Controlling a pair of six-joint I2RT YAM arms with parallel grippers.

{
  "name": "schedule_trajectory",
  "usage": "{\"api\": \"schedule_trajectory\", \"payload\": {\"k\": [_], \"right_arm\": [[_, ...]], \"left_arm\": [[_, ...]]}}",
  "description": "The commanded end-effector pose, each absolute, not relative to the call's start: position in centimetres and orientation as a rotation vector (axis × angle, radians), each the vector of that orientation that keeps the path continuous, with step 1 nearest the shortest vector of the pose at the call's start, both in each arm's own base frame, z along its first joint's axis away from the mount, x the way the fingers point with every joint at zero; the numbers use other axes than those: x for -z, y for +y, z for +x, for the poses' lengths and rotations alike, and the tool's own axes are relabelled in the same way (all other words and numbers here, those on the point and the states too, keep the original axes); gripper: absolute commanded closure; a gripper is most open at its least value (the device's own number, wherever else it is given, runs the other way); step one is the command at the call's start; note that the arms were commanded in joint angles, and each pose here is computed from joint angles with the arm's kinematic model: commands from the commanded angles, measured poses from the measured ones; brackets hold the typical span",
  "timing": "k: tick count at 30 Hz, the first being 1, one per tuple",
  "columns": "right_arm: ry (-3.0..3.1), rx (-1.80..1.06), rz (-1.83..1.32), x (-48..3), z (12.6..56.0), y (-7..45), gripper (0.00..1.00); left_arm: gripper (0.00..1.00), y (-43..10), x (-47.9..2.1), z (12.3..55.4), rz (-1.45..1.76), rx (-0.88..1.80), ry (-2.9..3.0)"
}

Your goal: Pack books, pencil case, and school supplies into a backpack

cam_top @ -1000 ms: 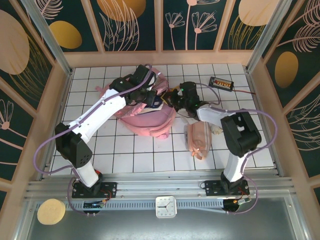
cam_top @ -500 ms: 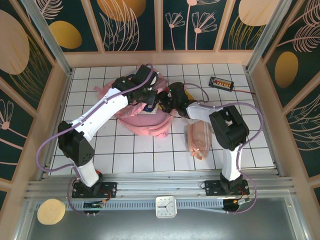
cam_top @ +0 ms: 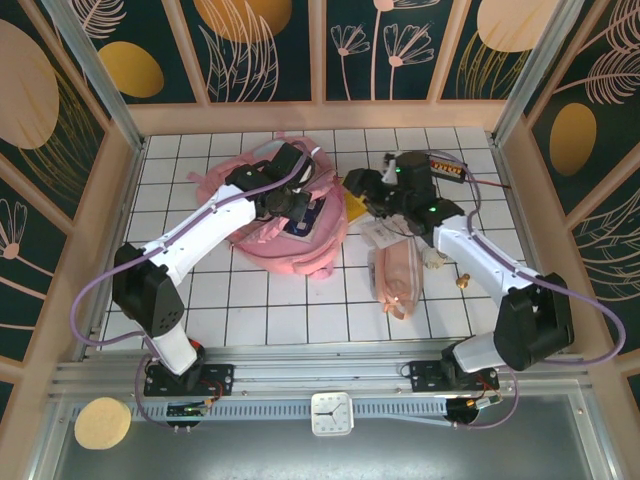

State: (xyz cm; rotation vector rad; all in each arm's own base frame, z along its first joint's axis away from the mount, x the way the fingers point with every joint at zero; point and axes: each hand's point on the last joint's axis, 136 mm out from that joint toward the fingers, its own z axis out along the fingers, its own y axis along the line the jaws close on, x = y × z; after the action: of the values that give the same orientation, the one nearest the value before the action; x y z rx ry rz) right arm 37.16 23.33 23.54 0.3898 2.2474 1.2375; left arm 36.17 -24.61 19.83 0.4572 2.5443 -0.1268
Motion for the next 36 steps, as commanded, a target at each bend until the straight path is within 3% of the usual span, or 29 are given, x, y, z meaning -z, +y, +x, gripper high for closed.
{"api": "schedule_trajectory", "payload": {"k": [1, 11, 18, 26, 27, 28, 30, 36], "right_arm": [[2.323, -1.109, 0.44, -19.5, 39.3, 19.6, 0.41], [2.337, -1.205, 0.414, -16.6, 46.2, 20.2, 0.41], [2.366, -1.067, 0.427, -13.0, 53.1, 19.9, 0.4], [2.442, -0.807, 0.358, -9.4, 55.0, 16.7, 0.4], [2.456, -0.774, 0.344, -9.1, 55.0, 16.0, 0.4], [2.472, -0.753, 0.332, -8.7, 55.0, 15.4, 0.4], [2.487, -0.708, 0.301, -8.4, 54.8, 14.2, 0.4], [2.55, -0.742, 0.185, -6.9, 54.5, 12.9, 0.41]], "left_arm": [[1.0, -24.2, -22.5, 36.4, 0.425, 0.144, 2.483], [1.0, -25.9, -26.0, 39.2, 0.359, 0.192, 2.462], [1.0, -23.0, -23.1, 36.9, 0.353, 0.087, 2.52], [1.0, -17.9, -21.1, 34.2, 0.268, -0.072, 2.585], [0.95, -17.8, -20.9, 33.8, 0.263, -0.06, 2.593], [0.75, -18.0, -20.8, 33.5, 0.261, -0.023, 2.601], [0.5, -18.8, -21.3, 33.1, 0.232, 0.071, 2.595], [0.39, -23.1, -25.2, 33.8, 0.149, 0.374, 2.549]]}}
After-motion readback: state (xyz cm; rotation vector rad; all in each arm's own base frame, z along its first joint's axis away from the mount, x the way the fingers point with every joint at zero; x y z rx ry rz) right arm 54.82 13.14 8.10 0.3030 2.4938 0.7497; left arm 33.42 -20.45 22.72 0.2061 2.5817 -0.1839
